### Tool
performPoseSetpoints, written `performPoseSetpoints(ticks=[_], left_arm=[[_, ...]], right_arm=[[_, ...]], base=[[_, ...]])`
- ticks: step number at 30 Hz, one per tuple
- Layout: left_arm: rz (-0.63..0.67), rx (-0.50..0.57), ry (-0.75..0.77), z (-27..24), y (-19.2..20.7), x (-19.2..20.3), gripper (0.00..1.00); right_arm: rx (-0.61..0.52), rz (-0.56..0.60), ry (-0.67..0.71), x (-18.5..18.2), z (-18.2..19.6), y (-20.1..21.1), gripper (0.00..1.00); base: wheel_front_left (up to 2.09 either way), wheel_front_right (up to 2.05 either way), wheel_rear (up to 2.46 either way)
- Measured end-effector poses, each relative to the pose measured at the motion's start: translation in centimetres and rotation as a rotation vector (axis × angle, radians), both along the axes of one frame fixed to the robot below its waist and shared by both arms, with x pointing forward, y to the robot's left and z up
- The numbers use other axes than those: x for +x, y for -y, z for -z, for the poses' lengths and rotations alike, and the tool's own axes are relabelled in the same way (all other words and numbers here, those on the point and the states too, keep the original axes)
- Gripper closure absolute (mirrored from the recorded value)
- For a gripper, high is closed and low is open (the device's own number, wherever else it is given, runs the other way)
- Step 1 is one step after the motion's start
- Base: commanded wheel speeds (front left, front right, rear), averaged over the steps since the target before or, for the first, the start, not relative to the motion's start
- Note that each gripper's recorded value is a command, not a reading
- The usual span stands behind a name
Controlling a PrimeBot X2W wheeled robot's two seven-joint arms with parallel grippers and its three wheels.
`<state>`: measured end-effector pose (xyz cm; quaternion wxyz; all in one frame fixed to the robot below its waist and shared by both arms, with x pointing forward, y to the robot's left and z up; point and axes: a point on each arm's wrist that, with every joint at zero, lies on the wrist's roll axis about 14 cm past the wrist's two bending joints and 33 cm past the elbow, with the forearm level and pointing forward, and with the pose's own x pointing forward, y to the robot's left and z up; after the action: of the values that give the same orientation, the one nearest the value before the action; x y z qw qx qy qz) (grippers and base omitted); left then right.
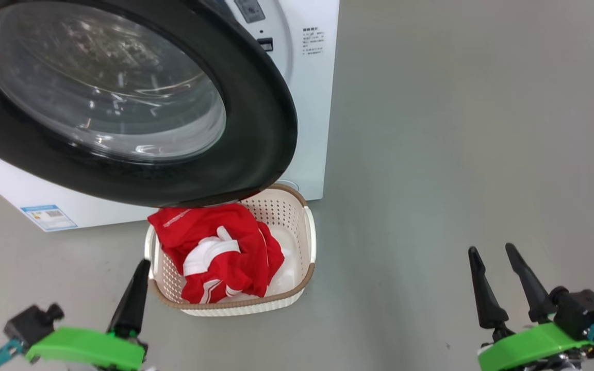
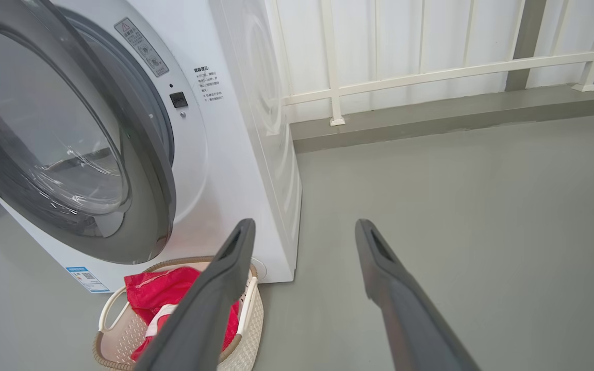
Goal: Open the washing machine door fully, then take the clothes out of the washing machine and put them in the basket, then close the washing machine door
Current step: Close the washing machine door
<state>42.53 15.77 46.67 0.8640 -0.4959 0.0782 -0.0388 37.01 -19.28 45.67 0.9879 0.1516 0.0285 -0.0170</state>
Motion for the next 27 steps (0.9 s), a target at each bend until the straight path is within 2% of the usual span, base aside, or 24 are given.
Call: performPoseSetpoints(ticks=[1, 2, 3, 4, 10, 17, 23, 27], left_arm=[[-0.005, 0.024, -0.004, 0.3, -0.4, -0.4, 0.72], [-0.005, 0.050, -0.007, 0.6, -0.7, -0.8, 0.58], [-0.002, 0.081, -0.010, 0.9, -1.0, -1.2, 0.32], [-0.004, 0.117, -0.014, 1.2, -1.4, -1.5, 0.00], [-0.075, 0.263, 0.000, 1.5, -4.4, -2.9, 0.00], [-0.086, 0.428, 0.019, 1.6, -5.5, -4.6, 0.00], [-0.051, 0.668, 0.068, 1.0, -5.8, -5.5, 0.00], [-0.074, 0.731, 0.091, 0.4, -5.8, -5.9, 0.00]], right_arm=[[0.000, 0.001, -0.004, -0.2, 0.1, 0.0, 0.00], [0.000, 0.001, -0.009, -0.5, 0.3, 0.0, 0.00], [0.000, 0.002, -0.013, -0.7, 0.4, 0.1, 0.00], [0.000, 0.004, -0.017, -0.9, 0.5, 0.1, 0.00], [-0.015, 0.012, -0.010, -1.1, 0.2, 0.5, 0.00], [-0.015, 0.030, -0.023, -2.2, 0.6, 1.1, 0.00], [-0.010, 0.045, -0.008, -2.5, 0.1, 1.5, 0.00], [-0.010, 0.050, -0.019, -3.0, 0.4, 1.7, 0.00]], base=[[0.00, 0.00, 0.00], [0.00, 0.00, 0.00], [0.00, 0.00, 0.00], [0.00, 0.00, 0.00], [0.00, 0.00, 0.00], [0.00, 0.00, 0.00], [0.00, 0.00, 0.00], [0.00, 0.00, 0.00]])
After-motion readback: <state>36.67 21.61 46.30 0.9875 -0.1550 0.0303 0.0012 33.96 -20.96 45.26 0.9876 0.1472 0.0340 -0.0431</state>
